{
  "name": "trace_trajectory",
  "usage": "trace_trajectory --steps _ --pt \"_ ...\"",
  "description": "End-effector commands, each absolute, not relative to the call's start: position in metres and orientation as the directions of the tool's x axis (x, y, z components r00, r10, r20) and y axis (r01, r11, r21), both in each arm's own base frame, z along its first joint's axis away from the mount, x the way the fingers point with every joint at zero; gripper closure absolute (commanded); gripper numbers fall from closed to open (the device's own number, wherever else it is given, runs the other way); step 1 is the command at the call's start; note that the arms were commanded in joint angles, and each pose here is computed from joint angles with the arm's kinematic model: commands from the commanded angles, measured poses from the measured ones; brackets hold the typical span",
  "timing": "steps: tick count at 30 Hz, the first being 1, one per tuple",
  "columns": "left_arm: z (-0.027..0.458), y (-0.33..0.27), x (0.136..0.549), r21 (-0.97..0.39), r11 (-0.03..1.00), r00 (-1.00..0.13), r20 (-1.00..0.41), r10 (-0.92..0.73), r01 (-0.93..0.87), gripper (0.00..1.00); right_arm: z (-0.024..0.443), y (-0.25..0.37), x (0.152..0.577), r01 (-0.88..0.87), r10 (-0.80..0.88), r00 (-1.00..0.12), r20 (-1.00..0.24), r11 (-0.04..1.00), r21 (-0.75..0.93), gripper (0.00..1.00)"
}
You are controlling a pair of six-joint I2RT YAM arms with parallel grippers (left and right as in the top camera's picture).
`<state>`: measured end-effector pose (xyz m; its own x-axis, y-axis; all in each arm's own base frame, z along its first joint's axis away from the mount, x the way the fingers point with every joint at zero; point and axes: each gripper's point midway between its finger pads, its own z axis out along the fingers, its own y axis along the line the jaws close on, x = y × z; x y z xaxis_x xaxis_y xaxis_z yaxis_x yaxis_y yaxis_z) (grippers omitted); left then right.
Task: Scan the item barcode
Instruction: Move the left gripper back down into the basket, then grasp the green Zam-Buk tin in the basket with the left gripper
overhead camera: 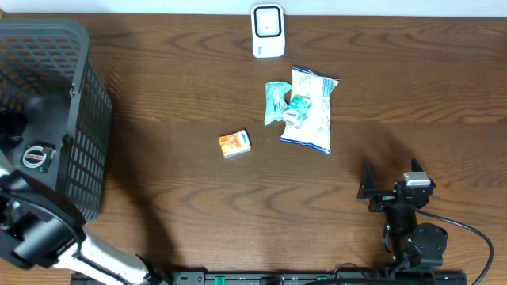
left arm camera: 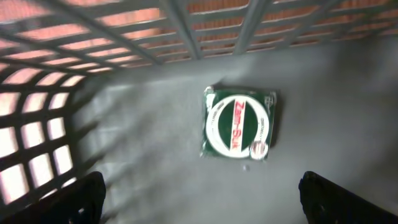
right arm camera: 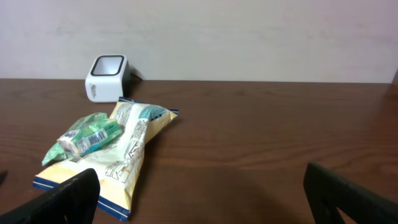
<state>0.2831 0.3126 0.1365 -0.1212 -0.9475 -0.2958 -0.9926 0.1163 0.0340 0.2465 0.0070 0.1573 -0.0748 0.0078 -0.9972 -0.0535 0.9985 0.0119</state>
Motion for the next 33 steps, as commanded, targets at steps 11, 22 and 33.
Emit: trace_trajectory --steps 11,22,33 --pt "0.118 0.341 0.285 0.054 -0.027 0.003 -0.395 -0.919 -0.998 0.02 0.156 0.008 0.246 -0.056 -0.007 -0.077 -0.997 0.998 -0.002 0.01" --pt "0.104 0.329 0.306 0.038 0.026 -0.039 -0.410 -0.911 -0.999 0.02 0.156 0.008 0.246 -0.056 -0.007 -0.077 -0.997 0.998 -0.002 0.01" --pt "0.104 0.331 0.290 0.204 -0.033 -0.088 -0.556 -0.827 -0.978 0.02 0.156 0.008 0.246 -0.056 -0.007 -0.077 -0.997 0.998 -0.002 0.01"
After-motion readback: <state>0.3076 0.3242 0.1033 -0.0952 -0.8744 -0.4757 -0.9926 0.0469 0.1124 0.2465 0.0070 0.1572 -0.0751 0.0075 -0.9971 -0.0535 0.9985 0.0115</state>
